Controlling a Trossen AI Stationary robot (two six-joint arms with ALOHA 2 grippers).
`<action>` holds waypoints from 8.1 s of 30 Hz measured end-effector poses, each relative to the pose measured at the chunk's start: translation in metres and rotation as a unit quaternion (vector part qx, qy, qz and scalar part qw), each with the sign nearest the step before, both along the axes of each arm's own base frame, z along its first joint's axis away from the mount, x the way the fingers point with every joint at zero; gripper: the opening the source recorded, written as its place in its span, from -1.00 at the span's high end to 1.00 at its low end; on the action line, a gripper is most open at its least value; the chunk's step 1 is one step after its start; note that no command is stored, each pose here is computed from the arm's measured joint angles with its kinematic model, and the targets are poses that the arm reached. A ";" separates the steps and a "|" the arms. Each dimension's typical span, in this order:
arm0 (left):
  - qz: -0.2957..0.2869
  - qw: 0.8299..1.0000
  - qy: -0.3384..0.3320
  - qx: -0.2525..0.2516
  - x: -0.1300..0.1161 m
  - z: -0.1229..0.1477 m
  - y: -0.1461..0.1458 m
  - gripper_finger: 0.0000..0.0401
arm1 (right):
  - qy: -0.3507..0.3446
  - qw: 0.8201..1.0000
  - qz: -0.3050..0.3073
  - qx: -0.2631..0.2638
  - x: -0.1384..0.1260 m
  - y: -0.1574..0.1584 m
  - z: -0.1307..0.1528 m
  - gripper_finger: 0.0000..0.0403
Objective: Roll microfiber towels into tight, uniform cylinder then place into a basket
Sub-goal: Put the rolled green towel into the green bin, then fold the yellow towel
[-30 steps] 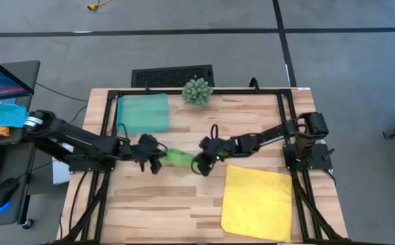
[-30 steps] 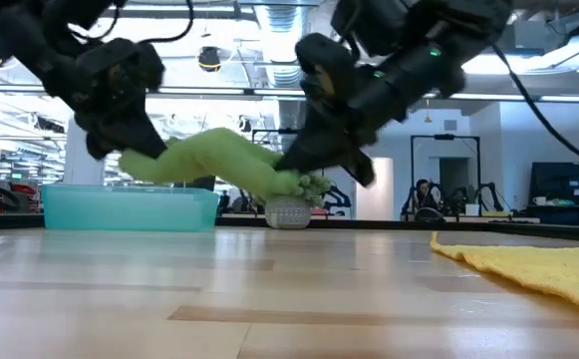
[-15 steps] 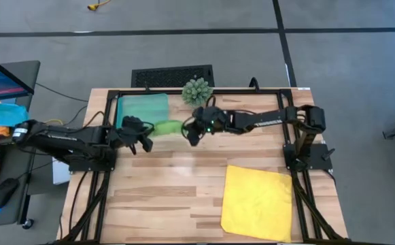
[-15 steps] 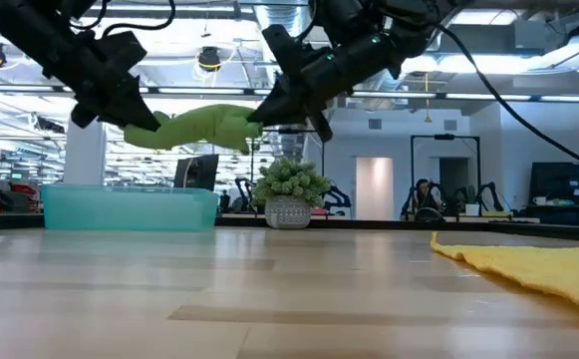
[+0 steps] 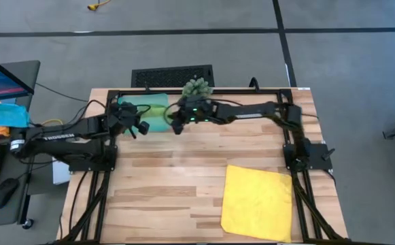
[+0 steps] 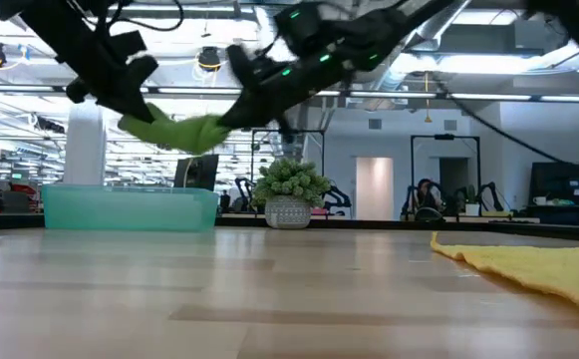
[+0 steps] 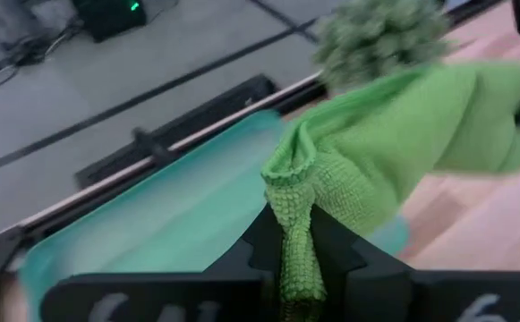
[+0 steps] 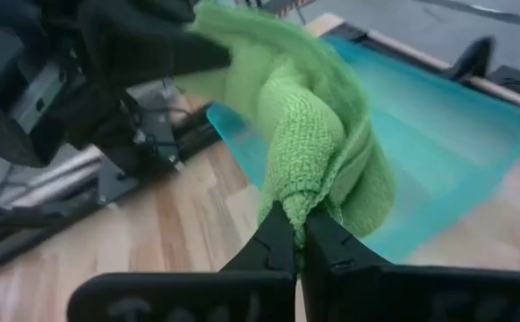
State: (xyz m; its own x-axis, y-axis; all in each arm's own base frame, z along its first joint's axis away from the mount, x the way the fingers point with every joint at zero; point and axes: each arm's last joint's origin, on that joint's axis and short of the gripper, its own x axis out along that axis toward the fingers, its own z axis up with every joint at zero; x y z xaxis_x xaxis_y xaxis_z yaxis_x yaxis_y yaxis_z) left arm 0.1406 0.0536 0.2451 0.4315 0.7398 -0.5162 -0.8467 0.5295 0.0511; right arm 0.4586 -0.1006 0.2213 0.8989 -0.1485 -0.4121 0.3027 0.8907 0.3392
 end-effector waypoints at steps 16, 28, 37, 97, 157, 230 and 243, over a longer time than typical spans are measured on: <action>0.101 0.986 0.130 -0.029 -0.015 -0.029 0.022 0.93 | 0.063 0.997 0.030 -0.010 0.062 -0.045 -0.035 0.93; 0.114 0.972 0.197 -0.054 -0.002 -0.058 0.034 0.93 | 0.091 0.995 0.035 -0.009 0.059 -0.044 -0.039 0.94; 0.118 0.969 0.211 -0.050 -0.002 -0.060 0.034 0.93 | 0.101 0.994 0.041 -0.015 0.065 -0.034 -0.053 0.94; 0.041 0.956 0.197 -0.215 -0.007 -0.069 0.027 0.40 | 0.263 0.962 0.062 0.035 0.055 -0.003 -0.038 0.85; -0.027 0.967 0.201 -0.152 0.007 -0.042 0.032 0.35 | 0.397 0.898 0.189 -0.022 0.010 0.059 0.014 -0.14; -0.361 0.930 -0.050 0.047 0.077 -0.004 -0.098 0.35 | 0.418 0.905 0.024 -0.078 -0.195 0.233 -0.046 -0.14; -0.364 0.929 -0.044 0.046 0.076 -0.005 -0.098 0.35 | 0.463 0.883 -0.019 -0.078 -0.174 0.223 -0.094 -0.02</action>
